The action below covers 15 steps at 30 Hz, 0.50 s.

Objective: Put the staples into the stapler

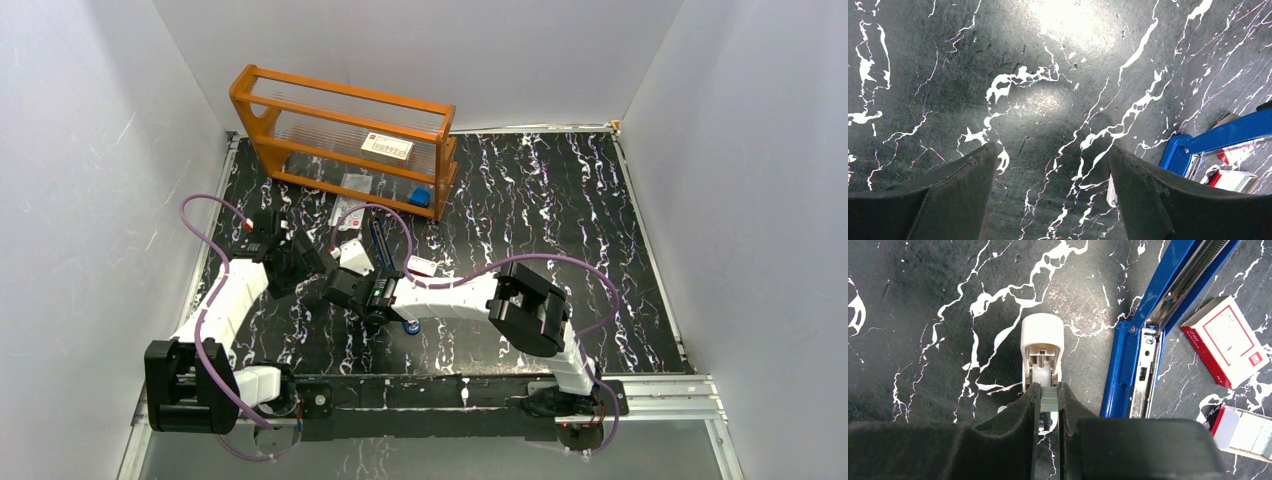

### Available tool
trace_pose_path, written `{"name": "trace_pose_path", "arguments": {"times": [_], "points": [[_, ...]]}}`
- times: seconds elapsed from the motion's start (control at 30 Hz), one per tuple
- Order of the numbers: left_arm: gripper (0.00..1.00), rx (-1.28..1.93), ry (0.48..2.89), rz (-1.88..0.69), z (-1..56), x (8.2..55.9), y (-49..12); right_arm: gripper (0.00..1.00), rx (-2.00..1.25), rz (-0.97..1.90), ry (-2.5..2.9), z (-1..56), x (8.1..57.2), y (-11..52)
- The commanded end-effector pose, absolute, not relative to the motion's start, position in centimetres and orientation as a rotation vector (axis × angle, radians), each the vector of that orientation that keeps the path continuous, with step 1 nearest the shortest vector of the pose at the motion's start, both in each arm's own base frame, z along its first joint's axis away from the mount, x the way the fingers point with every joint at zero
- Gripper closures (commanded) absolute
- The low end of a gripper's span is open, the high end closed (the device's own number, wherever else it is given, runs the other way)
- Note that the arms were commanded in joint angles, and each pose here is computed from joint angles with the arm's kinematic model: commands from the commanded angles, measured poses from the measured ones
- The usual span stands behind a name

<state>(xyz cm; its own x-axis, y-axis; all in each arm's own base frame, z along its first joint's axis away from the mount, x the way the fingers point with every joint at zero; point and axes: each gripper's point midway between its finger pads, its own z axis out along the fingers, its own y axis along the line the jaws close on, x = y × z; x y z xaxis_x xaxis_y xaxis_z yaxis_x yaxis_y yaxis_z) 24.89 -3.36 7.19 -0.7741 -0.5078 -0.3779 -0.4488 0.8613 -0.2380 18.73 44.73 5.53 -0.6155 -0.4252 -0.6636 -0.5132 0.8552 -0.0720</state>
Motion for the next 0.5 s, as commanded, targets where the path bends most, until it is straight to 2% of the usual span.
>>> {"name": "trace_pose_path", "arguments": {"times": [0.0,0.47], "points": [[0.21,-0.699,2.606,-0.189,7.25,24.89,-3.32,0.8,-0.649,0.242,2.269,8.52,19.09,45.83],[0.21,-0.697,2.607,-0.189,7.21,24.83,-3.32,0.8,-0.667,0.268,2.293,7.79,18.49,45.94]]}}
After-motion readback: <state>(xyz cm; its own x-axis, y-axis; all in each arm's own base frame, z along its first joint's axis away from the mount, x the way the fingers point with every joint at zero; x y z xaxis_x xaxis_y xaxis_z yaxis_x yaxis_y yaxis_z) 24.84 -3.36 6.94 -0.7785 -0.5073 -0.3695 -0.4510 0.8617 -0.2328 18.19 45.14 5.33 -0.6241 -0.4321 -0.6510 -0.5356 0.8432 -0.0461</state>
